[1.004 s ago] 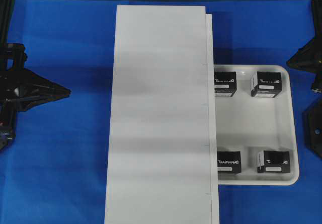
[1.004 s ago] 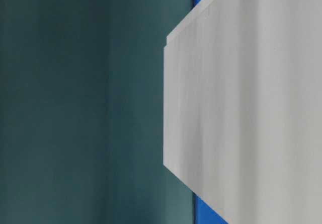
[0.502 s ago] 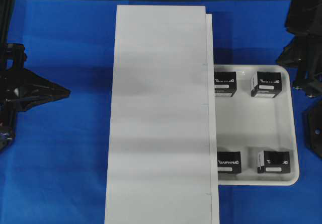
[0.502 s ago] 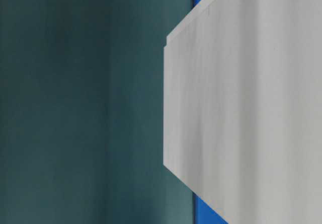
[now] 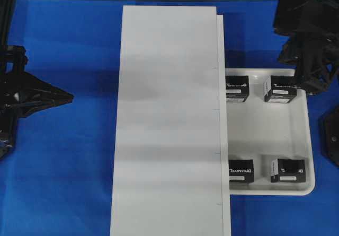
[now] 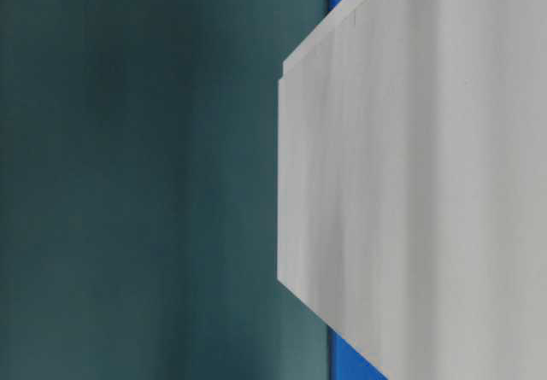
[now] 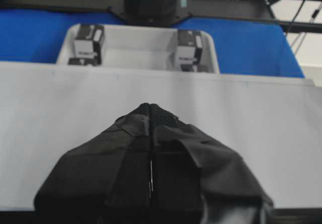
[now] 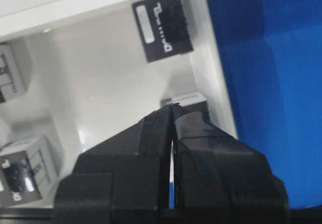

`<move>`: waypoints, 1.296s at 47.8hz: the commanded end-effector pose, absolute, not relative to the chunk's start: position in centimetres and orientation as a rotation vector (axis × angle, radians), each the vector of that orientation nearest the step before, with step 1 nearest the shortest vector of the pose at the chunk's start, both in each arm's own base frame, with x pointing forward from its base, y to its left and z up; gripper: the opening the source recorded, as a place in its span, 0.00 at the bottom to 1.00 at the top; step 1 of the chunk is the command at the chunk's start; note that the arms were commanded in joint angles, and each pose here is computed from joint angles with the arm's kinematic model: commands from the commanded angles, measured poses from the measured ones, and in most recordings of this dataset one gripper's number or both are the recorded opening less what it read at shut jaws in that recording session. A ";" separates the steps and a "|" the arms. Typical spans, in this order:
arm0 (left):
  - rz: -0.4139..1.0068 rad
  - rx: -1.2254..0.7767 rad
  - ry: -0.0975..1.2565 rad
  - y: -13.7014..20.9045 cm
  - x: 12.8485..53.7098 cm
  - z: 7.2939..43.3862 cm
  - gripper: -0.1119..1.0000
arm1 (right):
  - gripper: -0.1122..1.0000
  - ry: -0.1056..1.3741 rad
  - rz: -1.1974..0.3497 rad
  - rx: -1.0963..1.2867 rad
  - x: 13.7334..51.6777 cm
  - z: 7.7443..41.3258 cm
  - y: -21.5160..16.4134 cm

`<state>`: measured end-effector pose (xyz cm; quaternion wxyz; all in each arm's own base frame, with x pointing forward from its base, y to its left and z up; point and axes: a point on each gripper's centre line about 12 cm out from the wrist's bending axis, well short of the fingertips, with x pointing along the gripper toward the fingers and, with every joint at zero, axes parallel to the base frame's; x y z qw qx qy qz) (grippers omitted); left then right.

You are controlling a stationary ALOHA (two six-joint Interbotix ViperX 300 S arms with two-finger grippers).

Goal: Place the box from the white plastic tray onto the white base.
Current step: 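Move the right gripper over the upper-left black box in the tray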

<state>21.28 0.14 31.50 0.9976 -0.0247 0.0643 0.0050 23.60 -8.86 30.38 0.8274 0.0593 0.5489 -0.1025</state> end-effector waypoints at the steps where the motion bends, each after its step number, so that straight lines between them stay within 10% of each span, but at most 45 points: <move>1: 0.012 -0.049 0.095 0.2 21.4 32.8 0.04 | 0.10 1.185 -0.211 0.116 24.1 30.3 -9.3; 26: 0.017 -0.050 0.105 0.3 21.4 32.7 0.04 | 0.15 1.310 -0.111 0.031 26.5 26.6 -11.1; 45: 0.020 -0.056 0.121 0.3 21.3 32.5 0.04 | 0.96 1.248 -0.066 -0.093 28.2 23.5 -11.9; 62: 0.021 -0.059 0.134 0.3 21.3 32.4 0.04 | 0.99 1.350 -0.002 -0.030 28.5 19.6 -11.5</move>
